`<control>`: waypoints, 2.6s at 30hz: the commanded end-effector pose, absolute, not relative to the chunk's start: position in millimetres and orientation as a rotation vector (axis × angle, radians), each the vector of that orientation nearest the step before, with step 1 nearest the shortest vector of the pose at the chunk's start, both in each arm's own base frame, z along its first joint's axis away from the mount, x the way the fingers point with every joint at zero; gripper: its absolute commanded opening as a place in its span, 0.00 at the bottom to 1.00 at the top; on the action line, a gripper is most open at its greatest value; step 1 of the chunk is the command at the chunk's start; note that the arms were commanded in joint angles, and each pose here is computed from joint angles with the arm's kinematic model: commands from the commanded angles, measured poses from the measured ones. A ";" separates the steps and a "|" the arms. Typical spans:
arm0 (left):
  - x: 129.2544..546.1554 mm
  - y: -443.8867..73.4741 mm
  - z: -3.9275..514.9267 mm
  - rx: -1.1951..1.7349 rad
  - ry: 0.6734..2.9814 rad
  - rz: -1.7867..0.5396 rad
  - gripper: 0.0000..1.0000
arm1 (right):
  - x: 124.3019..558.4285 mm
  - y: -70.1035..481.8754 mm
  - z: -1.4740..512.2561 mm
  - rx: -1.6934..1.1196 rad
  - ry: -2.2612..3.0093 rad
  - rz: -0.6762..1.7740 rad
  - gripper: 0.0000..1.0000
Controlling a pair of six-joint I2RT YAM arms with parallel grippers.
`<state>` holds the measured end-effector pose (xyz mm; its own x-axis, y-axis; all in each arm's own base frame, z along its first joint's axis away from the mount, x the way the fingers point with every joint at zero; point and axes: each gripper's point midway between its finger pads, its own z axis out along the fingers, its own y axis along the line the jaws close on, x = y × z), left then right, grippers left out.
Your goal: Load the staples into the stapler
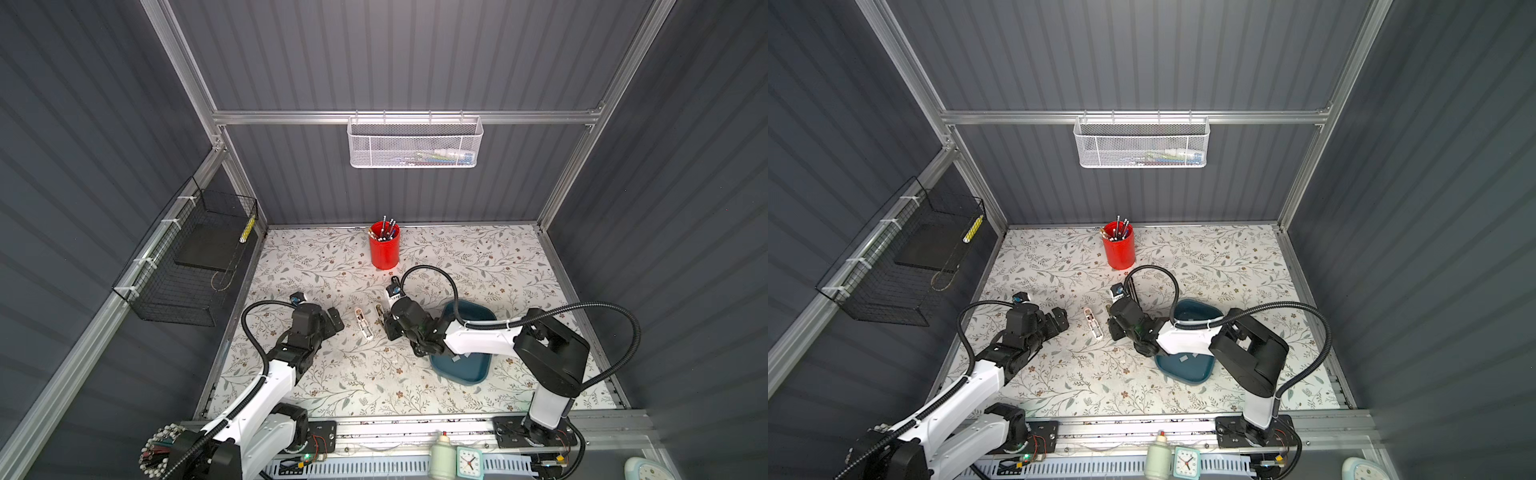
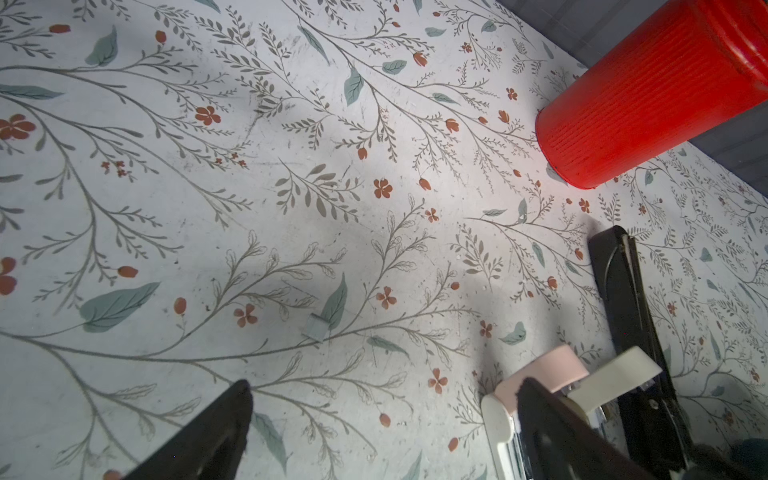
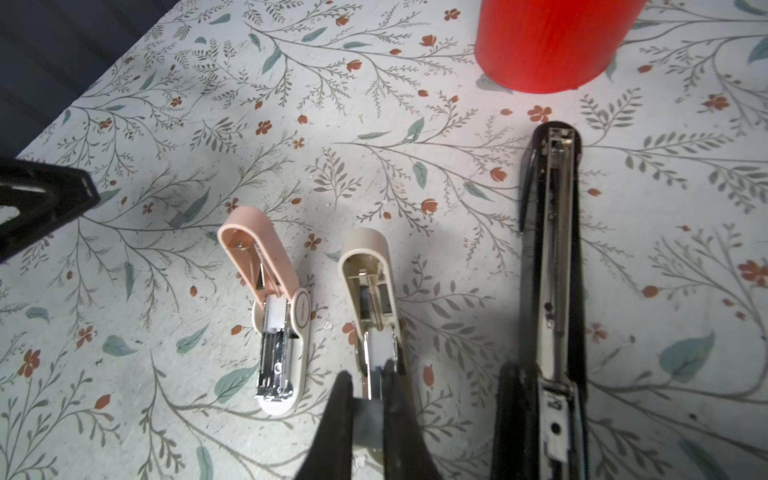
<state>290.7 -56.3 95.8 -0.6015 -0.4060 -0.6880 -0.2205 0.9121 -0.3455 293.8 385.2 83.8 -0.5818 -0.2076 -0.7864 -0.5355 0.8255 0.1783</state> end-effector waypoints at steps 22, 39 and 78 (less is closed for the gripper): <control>293.7 -52.9 95.8 -0.459 2.236 -0.268 1.00 | 296.2 379.8 48.4 -0.554 2.240 0.424 0.10; 293.7 -53.2 96.1 -0.458 2.235 -0.270 1.00 | 298.8 380.4 44.7 -0.553 2.254 0.419 0.10; 294.2 -53.8 95.5 -0.457 2.239 -0.271 1.00 | 299.9 381.5 44.0 -0.551 2.260 0.412 0.09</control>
<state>290.4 -56.2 91.6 -0.6116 -0.4027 -0.6810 -0.2253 0.9138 -0.3380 295.4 380.9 47.6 -0.6124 -0.2525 -0.7491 -0.5152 0.8462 0.1359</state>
